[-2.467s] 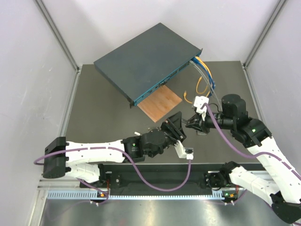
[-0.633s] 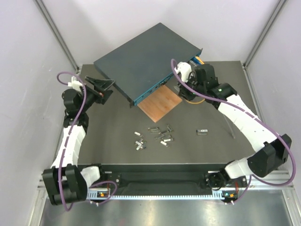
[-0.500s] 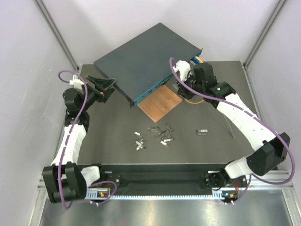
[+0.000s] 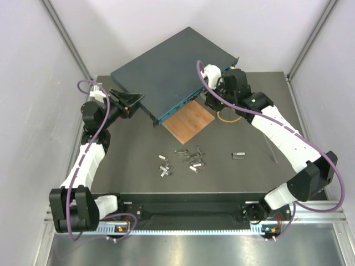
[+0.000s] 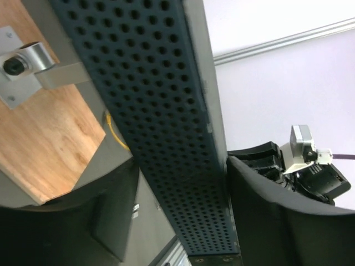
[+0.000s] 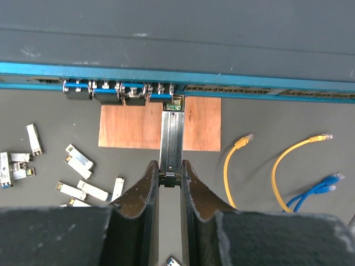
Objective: Insert the plug into the switch port
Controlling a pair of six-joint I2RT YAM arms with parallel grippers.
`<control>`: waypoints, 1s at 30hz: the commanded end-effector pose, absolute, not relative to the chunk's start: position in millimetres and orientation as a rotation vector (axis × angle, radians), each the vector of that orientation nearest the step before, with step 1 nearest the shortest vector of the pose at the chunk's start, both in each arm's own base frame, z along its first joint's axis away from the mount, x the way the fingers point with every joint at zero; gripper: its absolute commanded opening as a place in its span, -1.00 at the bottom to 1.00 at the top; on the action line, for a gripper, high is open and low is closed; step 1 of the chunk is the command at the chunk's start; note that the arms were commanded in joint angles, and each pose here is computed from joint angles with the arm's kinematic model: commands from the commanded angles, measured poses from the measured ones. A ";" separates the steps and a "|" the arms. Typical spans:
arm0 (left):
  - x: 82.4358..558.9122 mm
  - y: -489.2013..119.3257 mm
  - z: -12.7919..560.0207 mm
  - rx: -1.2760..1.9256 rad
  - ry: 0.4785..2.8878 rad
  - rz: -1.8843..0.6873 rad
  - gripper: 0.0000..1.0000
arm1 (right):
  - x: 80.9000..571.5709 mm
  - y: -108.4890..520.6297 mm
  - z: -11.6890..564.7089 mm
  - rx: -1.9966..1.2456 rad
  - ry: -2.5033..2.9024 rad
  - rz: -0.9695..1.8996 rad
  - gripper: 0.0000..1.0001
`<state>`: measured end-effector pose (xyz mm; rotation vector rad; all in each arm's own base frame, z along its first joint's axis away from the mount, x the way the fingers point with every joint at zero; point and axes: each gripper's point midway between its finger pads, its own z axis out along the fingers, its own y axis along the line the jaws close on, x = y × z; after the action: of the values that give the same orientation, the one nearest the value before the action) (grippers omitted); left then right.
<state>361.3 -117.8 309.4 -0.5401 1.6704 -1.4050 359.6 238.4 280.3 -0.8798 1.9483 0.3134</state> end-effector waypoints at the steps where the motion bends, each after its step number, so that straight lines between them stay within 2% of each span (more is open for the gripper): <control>1: 363.2 -125.4 332.2 -0.452 1.618 -1.407 0.30 | 363.0 249.4 307.7 -0.826 1.892 0.344 -1.00; 5: 363.2 -128.0 330.6 -0.450 1.623 -1.407 -0.02 | 360.7 252.3 306.6 -0.825 1.901 0.367 -1.00; 6: 363.5 -128.3 328.5 -0.452 1.629 -1.409 -0.15 | 359.4 253.9 305.0 -0.829 1.906 0.380 -1.00; 9: 362.6 -128.9 329.3 -0.450 1.629 -1.410 -0.26 | 357.6 256.8 300.1 -0.828 1.920 0.408 -1.00; 10: 362.6 -128.9 329.0 -0.451 1.630 -1.410 -0.35 | 356.2 258.3 299.8 -0.827 1.923 0.419 -1.00; 16: 362.1 -128.3 326.5 -0.457 1.634 -1.404 -0.48 | 352.5 261.9 305.0 -0.814 1.914 0.459 -1.00; 30: 361.7 -128.1 327.1 -0.453 1.632 -1.399 -0.60 | 362.2 257.6 317.1 -0.750 1.888 0.420 -1.00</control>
<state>361.1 -123.1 314.7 -0.5537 1.6649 -1.4351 355.7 247.6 275.7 -0.7965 2.0033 0.4026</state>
